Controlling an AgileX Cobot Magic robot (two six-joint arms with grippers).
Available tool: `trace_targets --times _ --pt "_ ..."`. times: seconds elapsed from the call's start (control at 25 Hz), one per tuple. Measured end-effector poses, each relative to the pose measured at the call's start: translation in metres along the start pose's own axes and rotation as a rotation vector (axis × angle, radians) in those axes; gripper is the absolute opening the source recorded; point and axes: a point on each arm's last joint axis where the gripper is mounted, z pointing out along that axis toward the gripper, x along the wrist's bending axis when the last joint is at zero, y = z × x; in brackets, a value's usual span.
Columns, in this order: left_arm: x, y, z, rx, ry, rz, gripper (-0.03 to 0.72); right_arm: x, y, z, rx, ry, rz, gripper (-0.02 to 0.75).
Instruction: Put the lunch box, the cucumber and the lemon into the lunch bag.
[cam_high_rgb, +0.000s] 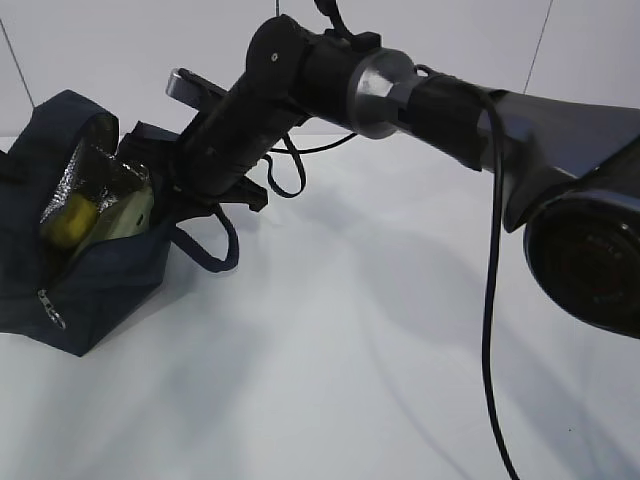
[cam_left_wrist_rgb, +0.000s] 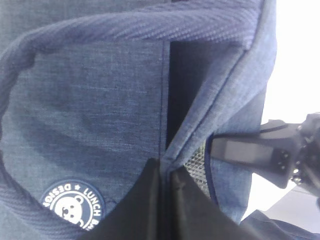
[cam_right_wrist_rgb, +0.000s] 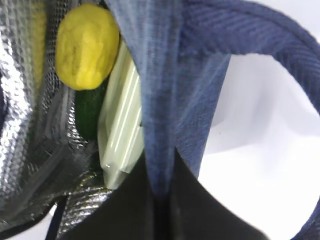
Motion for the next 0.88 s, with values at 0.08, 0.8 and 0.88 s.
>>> trace_targets --times 0.08,0.8,0.88 --pt "0.0 0.0 0.0 0.0 0.0 0.0 -0.01 0.0 -0.001 0.0 0.01 -0.002 -0.007 0.009" --pt "-0.034 -0.003 0.029 0.038 -0.091 0.023 -0.01 -0.001 -0.004 -0.035 0.085 -0.196 -0.203 0.0" --pt "-0.044 -0.005 0.038 0.056 -0.111 0.035 -0.01 0.0 -0.003 -0.043 0.091 -0.238 -0.223 0.0"
